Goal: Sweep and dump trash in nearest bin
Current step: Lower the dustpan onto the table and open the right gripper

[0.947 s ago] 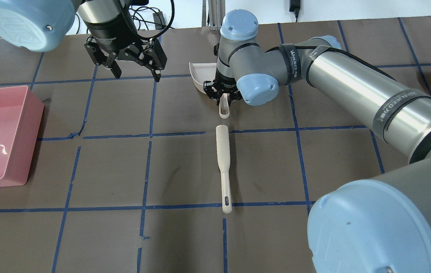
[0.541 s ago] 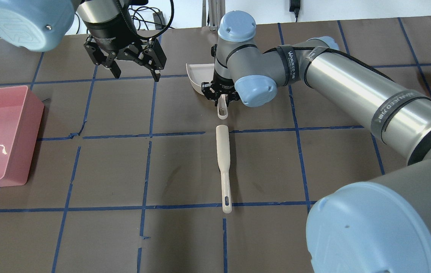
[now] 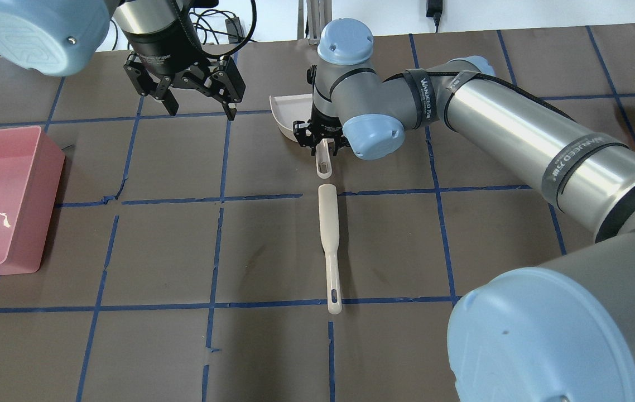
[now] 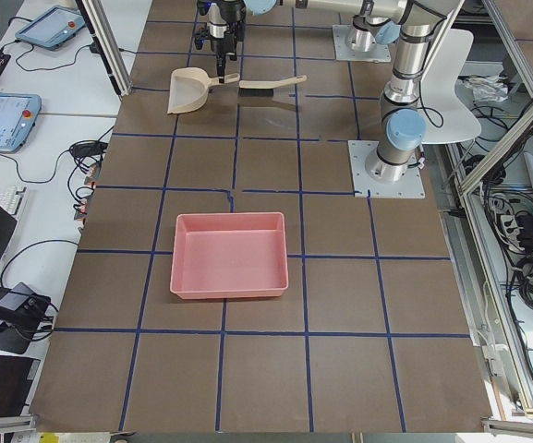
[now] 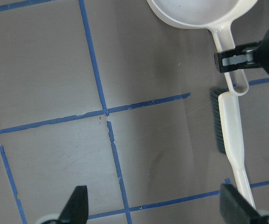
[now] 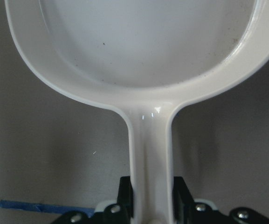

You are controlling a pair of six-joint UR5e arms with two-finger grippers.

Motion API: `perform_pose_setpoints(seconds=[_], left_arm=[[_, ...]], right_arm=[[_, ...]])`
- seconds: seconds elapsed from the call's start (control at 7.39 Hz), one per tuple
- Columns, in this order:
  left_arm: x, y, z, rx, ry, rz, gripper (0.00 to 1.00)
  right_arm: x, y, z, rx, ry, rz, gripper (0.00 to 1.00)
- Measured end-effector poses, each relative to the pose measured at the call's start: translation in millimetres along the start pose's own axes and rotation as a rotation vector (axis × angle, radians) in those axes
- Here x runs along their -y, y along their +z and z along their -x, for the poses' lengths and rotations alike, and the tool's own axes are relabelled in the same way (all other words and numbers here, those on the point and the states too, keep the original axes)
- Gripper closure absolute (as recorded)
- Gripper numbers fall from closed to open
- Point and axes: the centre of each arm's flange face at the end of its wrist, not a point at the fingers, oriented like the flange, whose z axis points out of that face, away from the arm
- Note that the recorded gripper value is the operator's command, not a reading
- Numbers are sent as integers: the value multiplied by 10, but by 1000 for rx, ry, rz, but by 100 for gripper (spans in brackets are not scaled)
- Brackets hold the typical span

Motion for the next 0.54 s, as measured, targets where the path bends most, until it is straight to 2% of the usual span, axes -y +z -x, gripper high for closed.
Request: perform_pose_setpoints(seconds=[0.27,0.54], left_arm=[[-2,-4,1,0,0,-1,0],[-3,-5,1,0,0,-1,0]], right_arm=[[49,-76,-26,9,0,-17,0],[193,-350,-205,17,18,-61,0]])
